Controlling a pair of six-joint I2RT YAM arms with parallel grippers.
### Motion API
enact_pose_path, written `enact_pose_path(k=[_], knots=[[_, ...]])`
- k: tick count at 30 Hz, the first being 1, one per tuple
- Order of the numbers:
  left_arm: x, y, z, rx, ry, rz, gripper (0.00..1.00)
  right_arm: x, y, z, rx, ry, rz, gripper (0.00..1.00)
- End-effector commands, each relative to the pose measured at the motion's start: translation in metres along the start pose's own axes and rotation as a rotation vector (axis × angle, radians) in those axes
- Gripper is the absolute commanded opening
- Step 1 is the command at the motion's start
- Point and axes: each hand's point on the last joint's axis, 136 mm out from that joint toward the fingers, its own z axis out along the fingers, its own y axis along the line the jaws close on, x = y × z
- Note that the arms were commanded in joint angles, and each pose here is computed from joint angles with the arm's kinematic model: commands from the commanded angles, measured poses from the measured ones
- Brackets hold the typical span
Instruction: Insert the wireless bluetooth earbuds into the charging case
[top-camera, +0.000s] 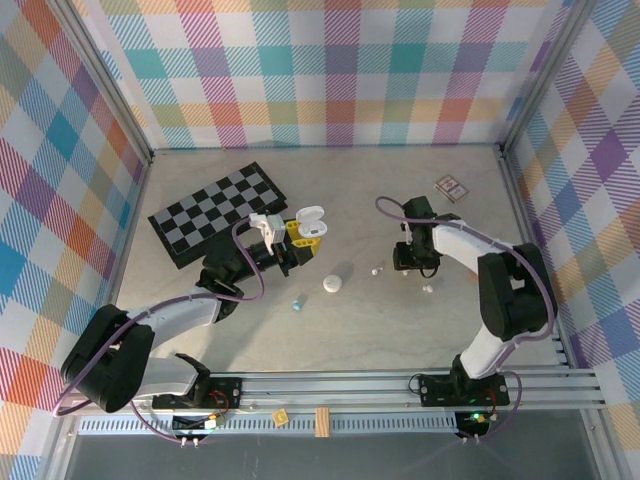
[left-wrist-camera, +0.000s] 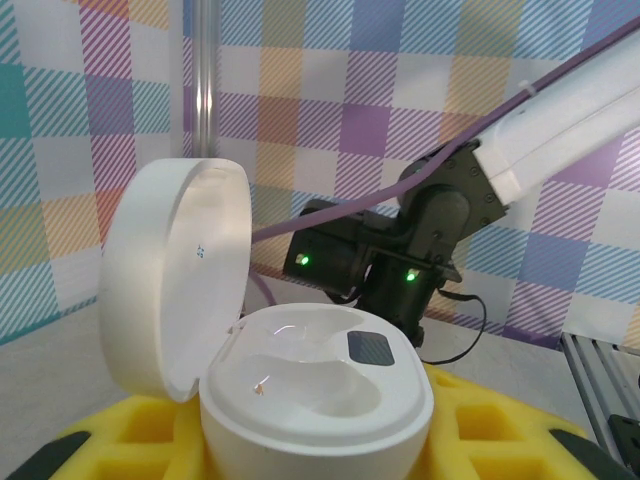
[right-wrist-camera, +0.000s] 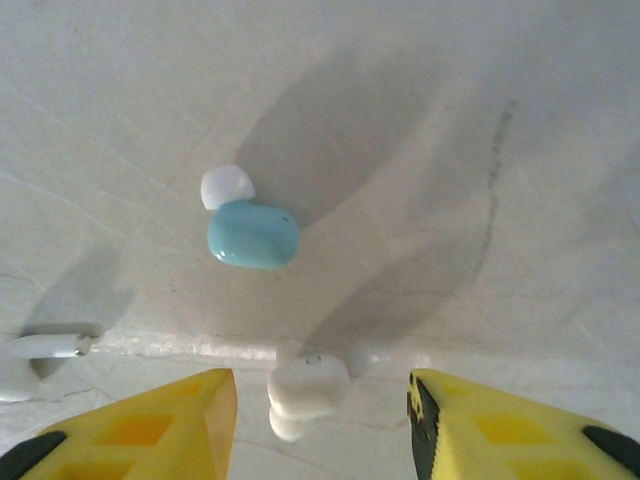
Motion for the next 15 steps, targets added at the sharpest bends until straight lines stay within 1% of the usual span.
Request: enact_pose_path(k=[1,4,6,9,15], knots=[[-0.004,0.002,-0.006,-0.016,-0.017,0.036,0.34,-0.002,0.0,-0.013,-0.008,-0.066,0.17,0.5],[-0.003,0.004,-0.006,-0.024,-0.016,0.037,0.34,0.004,-0.003,-0.013,0.05,-0.087,0.258,0.49],[-0.003,0.005,-0.007,-0.024,-0.018,0.037,0.34,0.006,0.002,-0.011,0.048,-0.098,0.286,0.48],[-0.004,0.007,-0.007,-0.019,-0.018,0.033,0.34,0.01,0.011,-0.004,0.044,-0.073,0.27,0.46],[-0.007,0.006,-0.008,-0.019,-0.023,0.033,0.34,0.022,0.006,0.016,0.113,0.006,0.214,0.44]])
